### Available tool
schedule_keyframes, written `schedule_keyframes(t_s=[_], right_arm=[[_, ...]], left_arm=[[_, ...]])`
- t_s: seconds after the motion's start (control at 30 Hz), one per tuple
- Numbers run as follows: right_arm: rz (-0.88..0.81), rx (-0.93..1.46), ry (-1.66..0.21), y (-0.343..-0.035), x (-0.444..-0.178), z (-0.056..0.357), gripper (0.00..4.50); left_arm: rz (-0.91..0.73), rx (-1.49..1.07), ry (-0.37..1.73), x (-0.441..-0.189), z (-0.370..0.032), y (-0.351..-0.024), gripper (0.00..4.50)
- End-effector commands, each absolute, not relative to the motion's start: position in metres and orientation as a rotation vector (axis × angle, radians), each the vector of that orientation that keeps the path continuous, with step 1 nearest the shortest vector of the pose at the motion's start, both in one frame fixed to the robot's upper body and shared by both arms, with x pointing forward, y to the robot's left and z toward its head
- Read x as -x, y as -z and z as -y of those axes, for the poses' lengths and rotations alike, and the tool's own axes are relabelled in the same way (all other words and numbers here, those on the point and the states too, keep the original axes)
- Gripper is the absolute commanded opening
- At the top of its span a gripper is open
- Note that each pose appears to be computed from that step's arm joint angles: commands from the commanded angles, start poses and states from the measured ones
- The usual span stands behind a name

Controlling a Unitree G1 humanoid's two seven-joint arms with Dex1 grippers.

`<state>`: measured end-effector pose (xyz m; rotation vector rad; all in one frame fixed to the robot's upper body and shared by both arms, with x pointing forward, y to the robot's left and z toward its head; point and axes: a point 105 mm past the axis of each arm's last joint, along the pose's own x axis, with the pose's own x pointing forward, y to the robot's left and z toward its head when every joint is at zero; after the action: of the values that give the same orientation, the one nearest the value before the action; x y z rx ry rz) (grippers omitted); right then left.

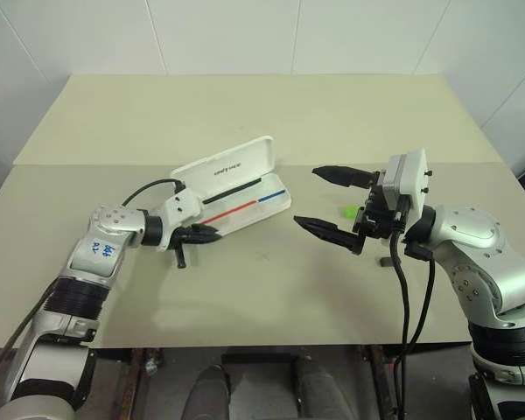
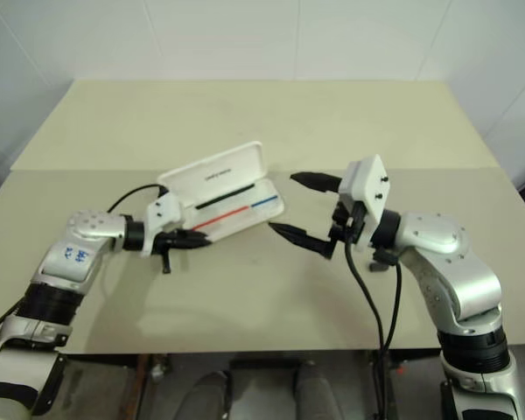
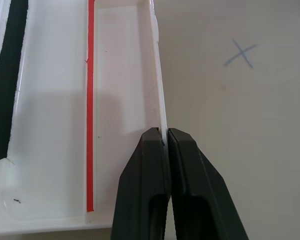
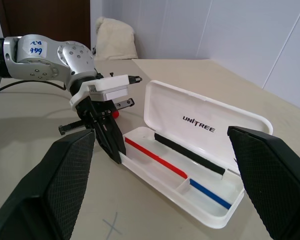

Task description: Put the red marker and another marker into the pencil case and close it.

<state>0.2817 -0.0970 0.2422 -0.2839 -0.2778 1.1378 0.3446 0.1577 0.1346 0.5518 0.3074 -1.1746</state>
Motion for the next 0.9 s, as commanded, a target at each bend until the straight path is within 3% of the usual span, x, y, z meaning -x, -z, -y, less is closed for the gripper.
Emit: schedule_keyframes(t_s=[0.03, 0.5, 0.73, 0.9], right_arm=[[0.337, 0.311, -1.143, -0.252, -0.273, 0.095, 4.5], [0.22, 0.393, -1.105, -0.241, -0.267, 0.126, 4.5], [0.192, 0.407, -1.086, -0.24, -0.262, 0.134, 4.5], [0.066, 0.443, -1.099, -0.216, -0.248, 0.148, 4.5]], left_arm=[[-0.257, -0.593, 1.287, -0.334, -0.148, -0.146, 0.03], [-0.29, -0.7, 1.498, -0.293, -0.13, -0.142, 0.03], [-0.31, -0.749, 1.526, -0.29, -0.13, -0.134, 0.03], [-0.323, -0.762, 1.498, -0.297, -0.133, -0.133, 0.03]])
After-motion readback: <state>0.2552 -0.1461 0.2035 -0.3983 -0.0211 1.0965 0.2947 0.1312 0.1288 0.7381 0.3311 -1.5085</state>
